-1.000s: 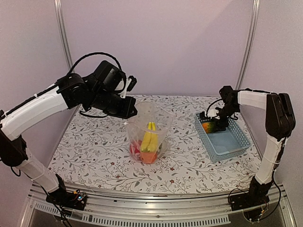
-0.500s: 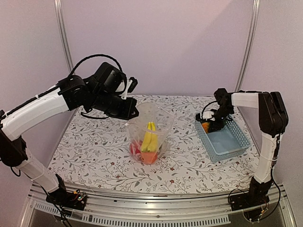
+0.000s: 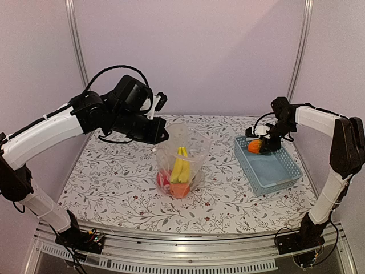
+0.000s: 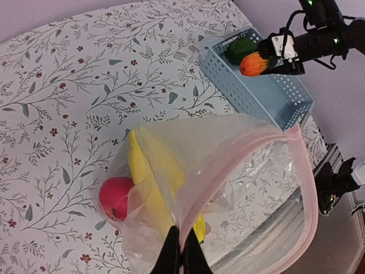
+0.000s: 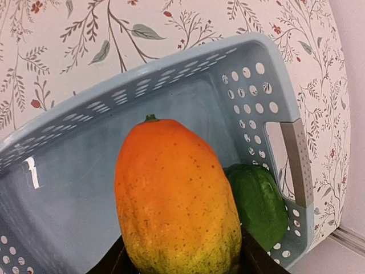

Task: Place the food in the zip-top bag and seal the zipper
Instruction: Pick up the fake fruit from the bin, then place the fake fruit in the zipper food storage bag.

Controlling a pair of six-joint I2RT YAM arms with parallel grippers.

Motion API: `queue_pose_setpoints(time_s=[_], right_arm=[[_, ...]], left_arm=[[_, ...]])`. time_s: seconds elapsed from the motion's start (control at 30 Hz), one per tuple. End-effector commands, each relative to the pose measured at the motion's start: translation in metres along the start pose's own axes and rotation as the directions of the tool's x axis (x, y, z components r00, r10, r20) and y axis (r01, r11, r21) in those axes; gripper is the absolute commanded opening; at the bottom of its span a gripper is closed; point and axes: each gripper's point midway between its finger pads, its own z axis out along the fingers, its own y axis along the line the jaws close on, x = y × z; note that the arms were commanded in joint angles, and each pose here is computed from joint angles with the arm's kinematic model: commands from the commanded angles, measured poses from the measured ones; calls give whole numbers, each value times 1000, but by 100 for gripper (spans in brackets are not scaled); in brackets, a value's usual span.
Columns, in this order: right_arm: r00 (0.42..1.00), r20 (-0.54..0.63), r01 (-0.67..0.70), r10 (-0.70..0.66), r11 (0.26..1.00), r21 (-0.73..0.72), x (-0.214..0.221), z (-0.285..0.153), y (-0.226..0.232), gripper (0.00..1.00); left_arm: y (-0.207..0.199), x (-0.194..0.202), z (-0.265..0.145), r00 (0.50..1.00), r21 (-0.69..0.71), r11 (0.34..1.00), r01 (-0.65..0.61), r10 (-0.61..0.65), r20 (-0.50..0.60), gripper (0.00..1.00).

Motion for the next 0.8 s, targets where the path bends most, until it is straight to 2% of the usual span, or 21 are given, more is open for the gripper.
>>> queue_pose_setpoints(time_s=[0.0,0.1,0.27,0.53,0.77], right_arm=[[980,187,-59,69,997,-58,-41,-57,19,35],[928,358,-68,101,992,-103,-86,-105,31,34],[817,573,30,63,988,-152,-164,-177,60,34],[634,774,213,3,960,-179,-255,-252,110,35],[485,872,309,65,920,-240,-299,-287,136,39]], left_arm=[[-5,-2,1,999,18,999,-34,33,23,0],[-4,-3,5,999,14,999,-38,37,19,0],[-7,-3,8,999,24,999,-35,35,13,0],[-11,-3,10,1000,41,999,-11,10,4,0],[-13,-5,3,1000,54,999,1,-2,16,0]])
